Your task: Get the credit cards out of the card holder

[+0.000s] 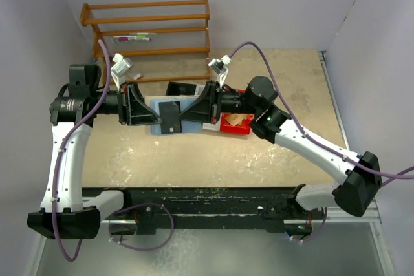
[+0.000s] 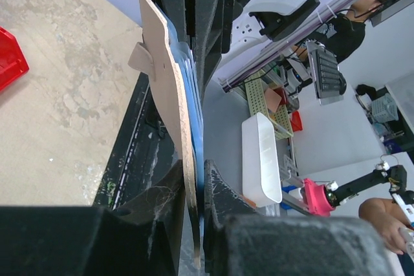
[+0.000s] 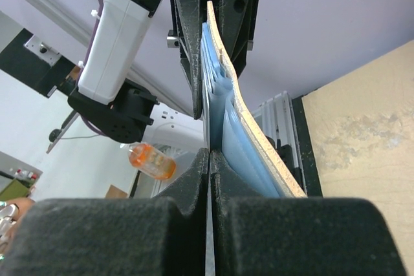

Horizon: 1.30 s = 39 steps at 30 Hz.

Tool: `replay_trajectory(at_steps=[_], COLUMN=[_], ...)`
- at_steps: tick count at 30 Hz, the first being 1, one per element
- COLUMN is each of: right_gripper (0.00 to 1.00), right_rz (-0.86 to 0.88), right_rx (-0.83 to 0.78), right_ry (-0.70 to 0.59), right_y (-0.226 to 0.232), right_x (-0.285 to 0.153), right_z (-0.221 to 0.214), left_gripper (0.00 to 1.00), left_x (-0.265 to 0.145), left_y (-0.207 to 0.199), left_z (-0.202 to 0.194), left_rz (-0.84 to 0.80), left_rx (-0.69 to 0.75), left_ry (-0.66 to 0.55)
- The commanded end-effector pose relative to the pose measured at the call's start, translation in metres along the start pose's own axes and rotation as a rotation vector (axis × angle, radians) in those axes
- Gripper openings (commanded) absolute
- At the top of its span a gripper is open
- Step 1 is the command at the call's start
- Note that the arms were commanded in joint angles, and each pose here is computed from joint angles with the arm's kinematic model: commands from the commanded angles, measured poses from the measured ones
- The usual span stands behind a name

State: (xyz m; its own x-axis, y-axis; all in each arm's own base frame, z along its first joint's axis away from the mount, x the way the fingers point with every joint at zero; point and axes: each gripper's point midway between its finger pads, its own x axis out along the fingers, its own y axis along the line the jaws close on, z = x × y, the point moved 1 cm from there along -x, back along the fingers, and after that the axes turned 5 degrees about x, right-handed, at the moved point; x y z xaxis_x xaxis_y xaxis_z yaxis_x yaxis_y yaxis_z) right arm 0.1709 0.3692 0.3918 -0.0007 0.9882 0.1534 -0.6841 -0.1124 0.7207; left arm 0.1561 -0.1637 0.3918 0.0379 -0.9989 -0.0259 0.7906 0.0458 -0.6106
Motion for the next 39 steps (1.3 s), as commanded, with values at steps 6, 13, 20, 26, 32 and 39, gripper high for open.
replay_trajectory(at_steps=[6,13,20,26,32,39], right_gripper=[0.00,0.13,0.00,0.00,0.00,0.00], right_rz=[0.057,0.138,0.175,0.160,0.145,0.120], right_rx=[-0.046,-0.023,0.003,-0.002,-0.002,-0.023], right_ry=[-0.040,-0.059,-0.063,-0.084,-0.086,-0.086], right_y=[0.018,0.029,0.030,0.029,0.026,0.026], right_x=[-0.004,0.001,-0.003,-0.017,-0.020,-0.027], right_z=[0.010,0.017,0.017,0.019,0.020,0.022], left_gripper=[0.07,0.04,0.04,0.02,0.00,0.00], left_x=[-0.001,-0.001,-0.002,-0.002,-0.002,-0.001], left_y=[-0.027,-0.026,-0.029,-0.028,-0.028,-0.023], left_z=[0.004,0.006,0.007,0.009,0.010,0.014], left_rz=[-0.136,-0.132,-0.131,-0.132,-0.124,-0.065], left_rx=[0.044,0.043,0.052,0.049,0.055,0.088], left_ry=[-0.009,-0.007,-0.004,-0.003,-0.001,-0.003])
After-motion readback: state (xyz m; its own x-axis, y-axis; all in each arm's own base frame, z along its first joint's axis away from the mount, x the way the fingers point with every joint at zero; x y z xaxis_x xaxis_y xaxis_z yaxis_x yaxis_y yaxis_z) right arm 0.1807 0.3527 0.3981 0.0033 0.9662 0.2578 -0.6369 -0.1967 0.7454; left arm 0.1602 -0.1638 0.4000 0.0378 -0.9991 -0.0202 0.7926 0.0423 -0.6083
